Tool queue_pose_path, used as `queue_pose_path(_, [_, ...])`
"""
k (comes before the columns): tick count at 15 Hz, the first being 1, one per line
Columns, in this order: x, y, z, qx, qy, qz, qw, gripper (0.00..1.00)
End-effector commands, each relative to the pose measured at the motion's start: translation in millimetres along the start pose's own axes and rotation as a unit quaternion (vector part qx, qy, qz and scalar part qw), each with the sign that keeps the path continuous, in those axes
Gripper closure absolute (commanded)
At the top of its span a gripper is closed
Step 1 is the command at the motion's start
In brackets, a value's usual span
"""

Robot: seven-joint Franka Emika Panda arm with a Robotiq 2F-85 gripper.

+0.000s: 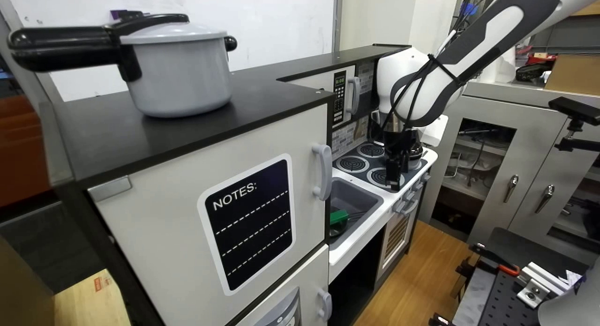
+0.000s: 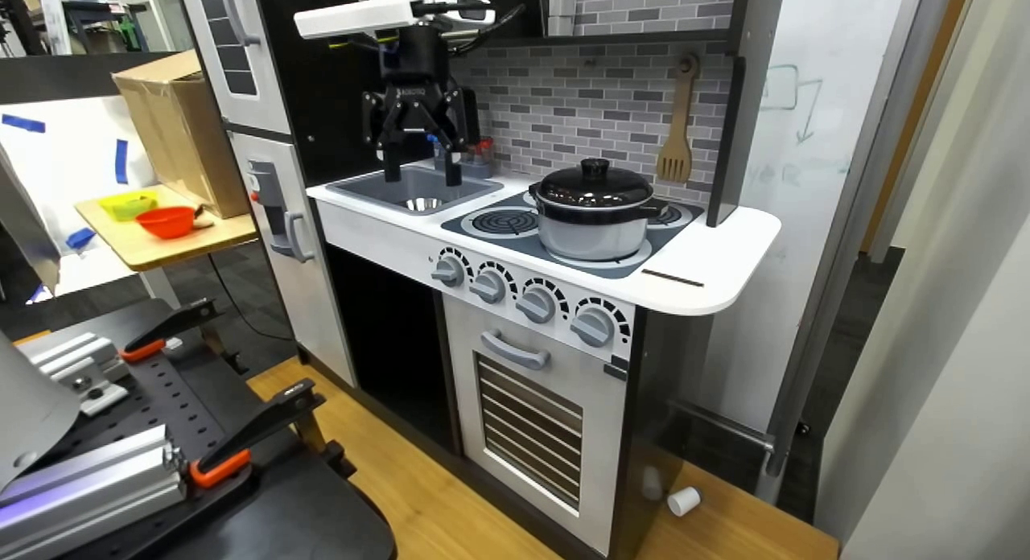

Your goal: Place the black lid on top of the grey pot on the stove, remove the green block from the silver pan in the sink and set it on the stove then place it back on the pan

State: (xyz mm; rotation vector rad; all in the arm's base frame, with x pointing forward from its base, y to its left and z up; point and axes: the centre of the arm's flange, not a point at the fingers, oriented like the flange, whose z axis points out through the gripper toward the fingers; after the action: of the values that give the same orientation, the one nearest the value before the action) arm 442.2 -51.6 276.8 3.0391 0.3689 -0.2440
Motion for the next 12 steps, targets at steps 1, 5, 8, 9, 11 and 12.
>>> queue_pose_path(1, [-21.3,3.9,-12.2,0.039,0.009,0.061,0.9973,0.0])
queue_pose_path(5, [-10.0,1.6,-5.9,0.024,0.007,0.032,0.9992,0.0])
queue_pose_path(8, [-9.6,0.8,-4.7,0.024,0.005,0.031,0.9992,0.0])
queue_pose_path(9, [-9.6,0.8,-4.7,0.024,0.005,0.031,0.9992,0.0])
queue_pose_path(11, [-9.6,0.8,-4.6,0.024,0.005,0.031,0.9992,0.0])
queue_pose_path(12, [-9.6,0.8,-4.6,0.024,0.005,0.031,0.9992,0.0])
